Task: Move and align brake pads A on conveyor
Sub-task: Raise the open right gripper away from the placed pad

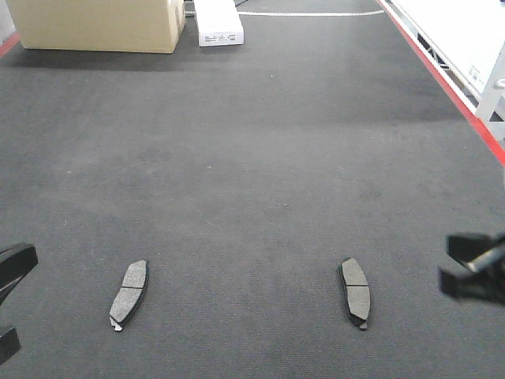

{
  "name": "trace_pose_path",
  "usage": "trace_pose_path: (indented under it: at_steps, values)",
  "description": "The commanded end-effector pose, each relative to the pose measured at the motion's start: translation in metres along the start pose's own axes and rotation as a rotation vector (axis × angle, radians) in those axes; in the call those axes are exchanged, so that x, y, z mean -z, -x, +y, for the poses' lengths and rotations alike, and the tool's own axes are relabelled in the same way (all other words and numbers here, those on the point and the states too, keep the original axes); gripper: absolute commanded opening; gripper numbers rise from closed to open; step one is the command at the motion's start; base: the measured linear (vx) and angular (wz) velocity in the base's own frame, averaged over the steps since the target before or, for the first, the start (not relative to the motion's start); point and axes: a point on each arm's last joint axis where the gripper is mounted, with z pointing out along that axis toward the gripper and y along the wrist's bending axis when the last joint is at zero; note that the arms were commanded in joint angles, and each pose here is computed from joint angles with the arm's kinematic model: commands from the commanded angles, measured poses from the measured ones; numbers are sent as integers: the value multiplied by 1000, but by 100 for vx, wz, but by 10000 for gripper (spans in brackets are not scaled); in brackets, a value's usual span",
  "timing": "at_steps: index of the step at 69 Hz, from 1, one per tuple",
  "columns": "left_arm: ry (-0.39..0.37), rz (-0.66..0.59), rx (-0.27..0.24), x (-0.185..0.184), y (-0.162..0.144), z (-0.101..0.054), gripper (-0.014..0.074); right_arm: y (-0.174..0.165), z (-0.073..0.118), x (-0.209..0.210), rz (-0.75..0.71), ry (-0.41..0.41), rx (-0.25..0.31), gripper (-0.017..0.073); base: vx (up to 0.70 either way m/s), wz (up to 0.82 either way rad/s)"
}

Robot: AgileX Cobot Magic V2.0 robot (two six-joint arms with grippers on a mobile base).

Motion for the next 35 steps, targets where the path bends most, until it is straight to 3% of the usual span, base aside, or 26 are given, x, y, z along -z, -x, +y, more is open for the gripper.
trace_pose_path:
  at_steps: [1, 15, 35]
  values:
    - [10, -68, 5, 3, 12, -1, -6, -1, -1, 22, -159, -19, 22, -7, 0, 0]
    - [10, -68, 5, 3, 12, -1, -6, -28, -2, 43, -252, -26, 45, -7, 0, 0]
    - [10, -68, 5, 3, 12, -1, -6, -32, -1, 54, -313, -20, 40, -7, 0, 0]
